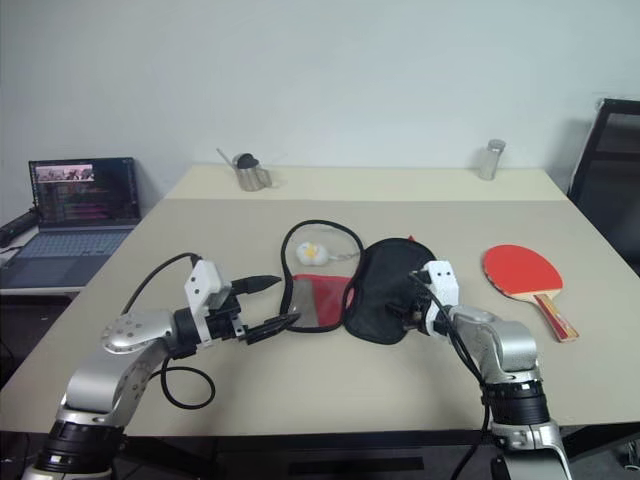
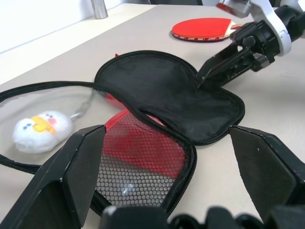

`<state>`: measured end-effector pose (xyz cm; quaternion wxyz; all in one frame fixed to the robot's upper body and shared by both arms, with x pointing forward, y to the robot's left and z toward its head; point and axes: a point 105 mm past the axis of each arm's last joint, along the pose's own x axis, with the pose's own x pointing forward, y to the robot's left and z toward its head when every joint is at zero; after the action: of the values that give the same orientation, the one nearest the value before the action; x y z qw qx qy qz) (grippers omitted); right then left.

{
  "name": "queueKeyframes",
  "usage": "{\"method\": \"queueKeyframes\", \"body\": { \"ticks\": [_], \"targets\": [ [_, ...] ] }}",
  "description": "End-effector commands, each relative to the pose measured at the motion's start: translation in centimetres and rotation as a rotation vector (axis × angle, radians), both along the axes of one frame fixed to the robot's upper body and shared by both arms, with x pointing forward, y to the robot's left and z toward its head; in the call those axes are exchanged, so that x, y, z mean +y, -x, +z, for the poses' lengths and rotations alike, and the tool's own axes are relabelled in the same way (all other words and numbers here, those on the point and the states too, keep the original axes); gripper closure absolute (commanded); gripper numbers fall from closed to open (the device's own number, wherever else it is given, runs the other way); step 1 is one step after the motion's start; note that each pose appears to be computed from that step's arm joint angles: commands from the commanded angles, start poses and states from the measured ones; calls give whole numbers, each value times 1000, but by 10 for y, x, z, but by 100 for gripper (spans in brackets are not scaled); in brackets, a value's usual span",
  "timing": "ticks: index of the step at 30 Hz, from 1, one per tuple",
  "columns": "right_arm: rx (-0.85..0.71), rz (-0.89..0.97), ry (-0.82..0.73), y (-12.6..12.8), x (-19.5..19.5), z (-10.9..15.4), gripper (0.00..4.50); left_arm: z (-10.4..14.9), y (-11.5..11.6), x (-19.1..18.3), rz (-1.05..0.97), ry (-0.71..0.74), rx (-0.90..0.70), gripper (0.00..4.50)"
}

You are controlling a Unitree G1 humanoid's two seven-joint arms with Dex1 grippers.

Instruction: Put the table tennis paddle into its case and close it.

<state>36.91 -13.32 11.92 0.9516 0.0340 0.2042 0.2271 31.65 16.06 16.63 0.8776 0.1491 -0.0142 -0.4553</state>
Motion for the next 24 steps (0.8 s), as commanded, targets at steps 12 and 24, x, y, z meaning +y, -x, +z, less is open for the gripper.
{"method": "queueKeyframes", "body": {
  "ticks": [12,24],
  "targets": [
    [-26,19,-59,20,18,3,27,13,-2,-1,-12,-5,-64,0],
    [-30,-63,-16,11,4,-5,27,14,0,2,-1,-13,-68,0]
  ]
}}
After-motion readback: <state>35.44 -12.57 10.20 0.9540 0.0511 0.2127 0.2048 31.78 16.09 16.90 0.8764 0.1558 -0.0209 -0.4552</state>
